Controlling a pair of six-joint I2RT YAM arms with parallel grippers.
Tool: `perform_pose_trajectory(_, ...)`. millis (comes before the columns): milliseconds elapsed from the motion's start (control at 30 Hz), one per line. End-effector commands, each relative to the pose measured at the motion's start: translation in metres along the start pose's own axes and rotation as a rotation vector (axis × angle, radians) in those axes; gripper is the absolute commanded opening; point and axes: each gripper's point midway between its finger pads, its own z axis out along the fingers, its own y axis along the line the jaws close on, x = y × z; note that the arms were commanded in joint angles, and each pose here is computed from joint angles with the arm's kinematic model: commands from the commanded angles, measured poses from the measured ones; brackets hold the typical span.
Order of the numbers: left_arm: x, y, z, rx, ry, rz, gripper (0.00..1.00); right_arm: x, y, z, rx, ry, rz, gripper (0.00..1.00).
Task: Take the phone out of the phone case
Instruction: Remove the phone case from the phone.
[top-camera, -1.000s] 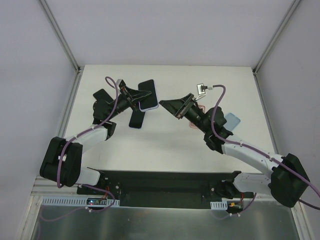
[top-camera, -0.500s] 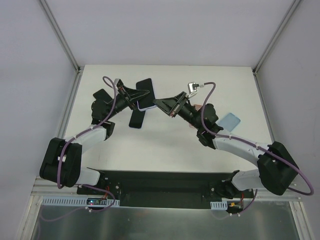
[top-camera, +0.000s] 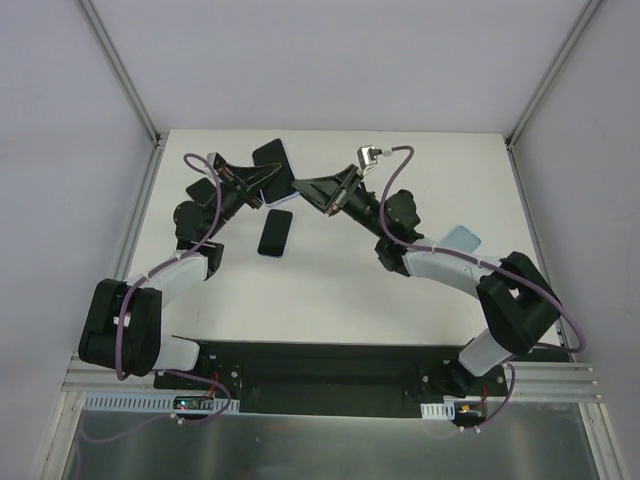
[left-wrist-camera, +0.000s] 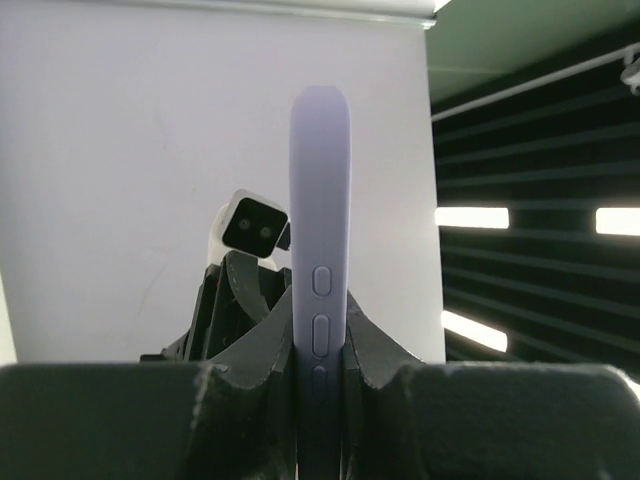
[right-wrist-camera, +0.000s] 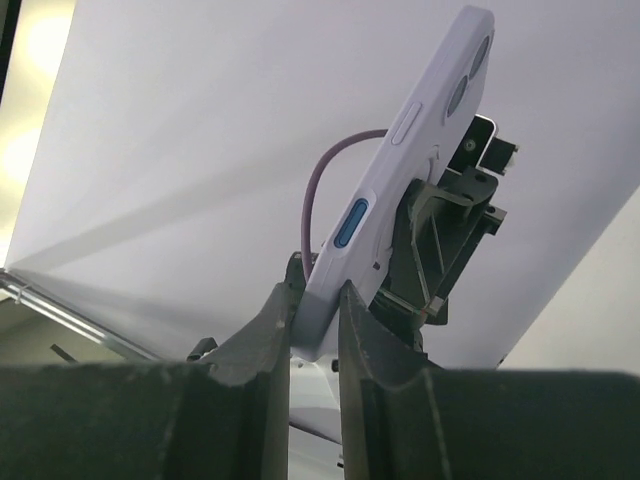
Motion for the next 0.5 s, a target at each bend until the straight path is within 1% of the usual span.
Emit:
perform_pose_trajectory(0,0.012,-0.026,0.001,0.025,0.004,-0.289,0.00,0.042,0.108,-0.003,-0.477,0.222,-0.203,0.01)
perform_pose_trajectory(33,0.012,-0.024,0.001,0.010,-0.008,-0.301,0.00,0.047,0.112,-0.001,-0.502,0.260,-0.224,0.01)
perform_pose_trajectory(167,0.006,-0.025,0.000,0.000,-0.051,-0.344,0.00,0.055,0.119,0.000,-0.548,0.331,-0.258,0.01)
perform_pose_trajectory(333,0.005,-0.042,0.007,0.045,-0.040,-0.354,0.00,0.060,0.123,-0.004,-0.570,0.367,-0.288,0.01)
perform_pose_trajectory(467,0.006,-0.048,0.009,0.054,-0.037,-0.353,0.00,0.064,0.124,-0.008,-0.577,0.389,-0.301,0.02)
